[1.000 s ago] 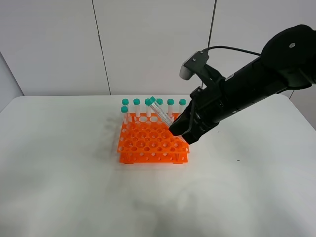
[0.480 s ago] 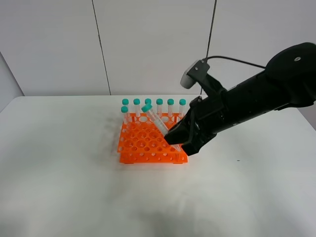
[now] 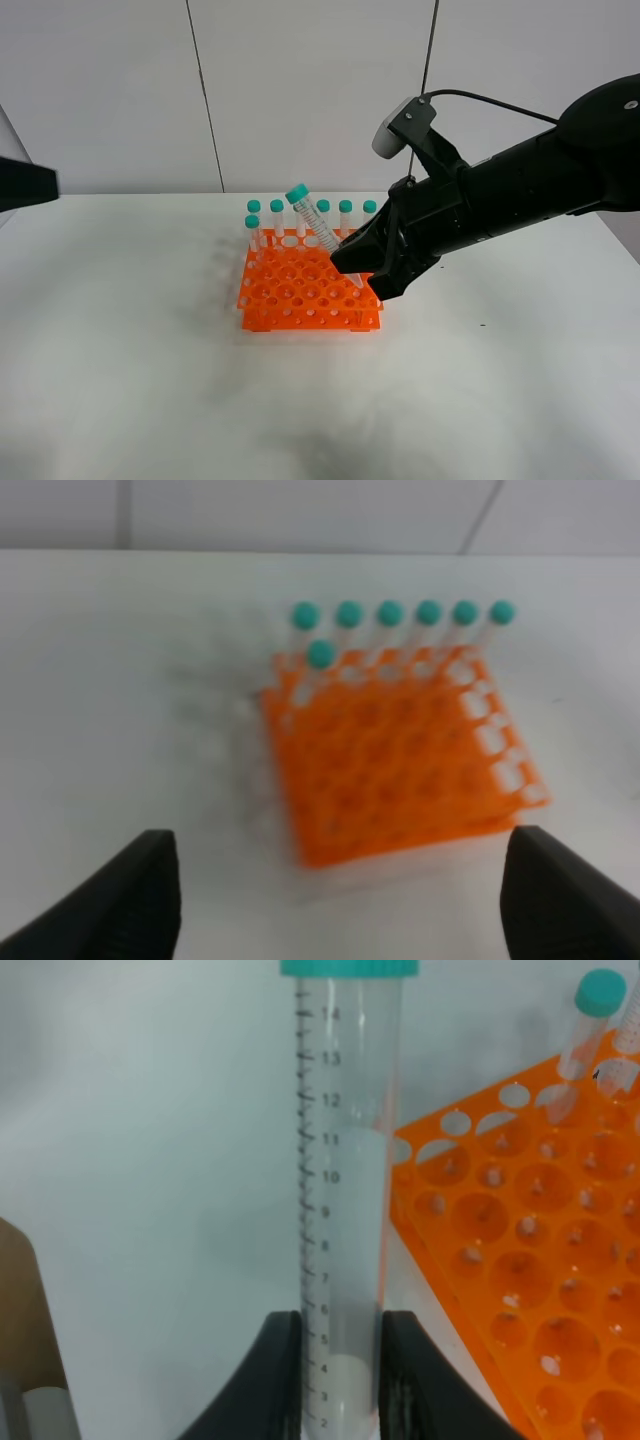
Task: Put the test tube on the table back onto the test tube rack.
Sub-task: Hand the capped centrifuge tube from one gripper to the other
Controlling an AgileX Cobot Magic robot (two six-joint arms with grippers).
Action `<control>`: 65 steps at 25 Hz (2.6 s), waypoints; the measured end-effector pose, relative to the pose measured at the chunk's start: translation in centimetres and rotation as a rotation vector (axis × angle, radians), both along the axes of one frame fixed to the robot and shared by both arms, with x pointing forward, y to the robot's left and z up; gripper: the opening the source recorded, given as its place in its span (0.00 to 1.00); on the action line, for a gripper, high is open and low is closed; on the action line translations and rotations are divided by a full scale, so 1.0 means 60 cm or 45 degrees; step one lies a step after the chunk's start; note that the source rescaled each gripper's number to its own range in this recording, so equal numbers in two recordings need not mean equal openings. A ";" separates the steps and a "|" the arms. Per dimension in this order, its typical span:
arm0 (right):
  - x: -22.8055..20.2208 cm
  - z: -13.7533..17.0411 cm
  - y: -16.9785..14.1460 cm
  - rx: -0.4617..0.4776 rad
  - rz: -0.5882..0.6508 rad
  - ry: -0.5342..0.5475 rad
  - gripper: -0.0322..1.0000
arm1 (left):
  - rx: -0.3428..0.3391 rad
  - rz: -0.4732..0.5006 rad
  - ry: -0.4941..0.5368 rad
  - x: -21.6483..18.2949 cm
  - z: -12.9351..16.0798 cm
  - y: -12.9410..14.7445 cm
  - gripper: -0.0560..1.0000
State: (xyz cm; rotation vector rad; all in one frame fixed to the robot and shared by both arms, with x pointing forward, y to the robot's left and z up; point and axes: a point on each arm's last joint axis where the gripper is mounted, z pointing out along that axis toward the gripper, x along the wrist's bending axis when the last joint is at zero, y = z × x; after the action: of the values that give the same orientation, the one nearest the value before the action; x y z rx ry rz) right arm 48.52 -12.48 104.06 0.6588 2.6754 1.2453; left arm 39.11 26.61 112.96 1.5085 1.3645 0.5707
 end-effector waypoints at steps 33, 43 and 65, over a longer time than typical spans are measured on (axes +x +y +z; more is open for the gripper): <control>0.003 0.001 0.000 0.002 -0.025 -0.023 0.05 | -0.475 -0.603 0.336 0.189 -0.151 -0.224 1.00; 0.002 0.001 0.001 0.012 -0.028 -0.007 0.05 | -0.495 -0.631 0.340 0.186 -0.149 -0.226 0.95; -0.001 0.003 0.004 0.050 -0.040 0.052 0.05 | -0.502 -0.635 0.345 0.185 -0.149 -0.226 0.40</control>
State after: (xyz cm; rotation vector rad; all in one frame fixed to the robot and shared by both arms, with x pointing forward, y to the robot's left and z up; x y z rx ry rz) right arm 48.45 -12.27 104.21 0.7369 2.6686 1.2936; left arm 50.22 13.02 104.02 1.5481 1.1467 -0.2123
